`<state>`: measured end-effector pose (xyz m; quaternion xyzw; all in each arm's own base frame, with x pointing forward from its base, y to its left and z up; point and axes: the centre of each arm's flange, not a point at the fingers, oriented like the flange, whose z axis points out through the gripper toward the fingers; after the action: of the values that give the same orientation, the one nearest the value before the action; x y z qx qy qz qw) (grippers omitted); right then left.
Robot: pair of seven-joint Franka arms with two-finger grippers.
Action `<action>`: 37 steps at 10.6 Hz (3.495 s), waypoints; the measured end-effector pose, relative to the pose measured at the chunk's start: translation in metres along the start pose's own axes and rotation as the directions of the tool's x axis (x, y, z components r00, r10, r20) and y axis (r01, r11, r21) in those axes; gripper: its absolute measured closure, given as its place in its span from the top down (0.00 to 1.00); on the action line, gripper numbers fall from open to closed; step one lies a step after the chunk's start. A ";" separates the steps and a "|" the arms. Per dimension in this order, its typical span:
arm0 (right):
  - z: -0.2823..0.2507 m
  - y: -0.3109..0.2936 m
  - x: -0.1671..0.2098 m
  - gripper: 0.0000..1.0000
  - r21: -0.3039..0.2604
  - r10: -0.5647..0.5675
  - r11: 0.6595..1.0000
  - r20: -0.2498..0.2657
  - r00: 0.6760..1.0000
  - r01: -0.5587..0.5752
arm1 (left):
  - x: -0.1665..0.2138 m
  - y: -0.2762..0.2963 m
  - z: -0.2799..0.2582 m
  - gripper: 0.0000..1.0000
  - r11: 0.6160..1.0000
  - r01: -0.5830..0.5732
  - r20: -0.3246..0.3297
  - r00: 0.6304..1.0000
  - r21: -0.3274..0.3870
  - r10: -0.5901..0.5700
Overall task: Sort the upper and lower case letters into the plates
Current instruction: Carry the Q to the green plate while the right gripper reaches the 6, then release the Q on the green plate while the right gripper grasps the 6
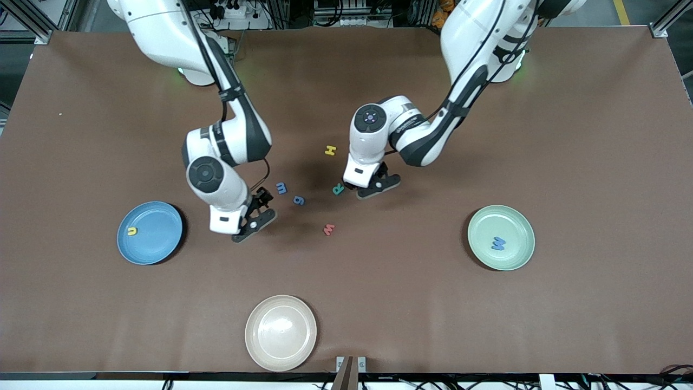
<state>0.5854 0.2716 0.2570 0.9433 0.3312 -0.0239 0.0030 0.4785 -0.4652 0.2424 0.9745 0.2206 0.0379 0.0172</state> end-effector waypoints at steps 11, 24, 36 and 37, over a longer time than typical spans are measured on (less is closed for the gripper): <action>0.066 -0.097 0.023 1.00 -0.079 -0.332 0.941 -0.036 0.943 0.329 | 0.252 -0.191 -0.049 0.36 0.988 -0.076 0.004 0.997 0.136 0.076; 0.089 -0.113 0.016 0.85 -0.071 -0.349 0.935 -0.016 0.937 0.347 | 0.303 -0.260 -0.018 0.80 0.985 -0.077 0.061 0.996 0.152 0.068; 0.028 -0.029 0.011 0.27 -0.071 -0.216 0.975 -0.092 0.972 0.210 | 0.226 -0.153 -0.048 1.00 0.994 0.062 0.052 0.996 0.093 -0.067; 0.018 0.005 0.004 0.27 -0.070 -0.166 0.985 -0.105 0.981 0.159 | 0.215 -0.141 -0.048 1.00 0.991 0.093 0.047 0.994 0.091 -0.098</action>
<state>0.5909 0.2704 0.2383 0.9124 0.4074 0.0383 0.0118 0.6075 -0.2445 0.2979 0.9633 0.2679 0.0021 -0.0186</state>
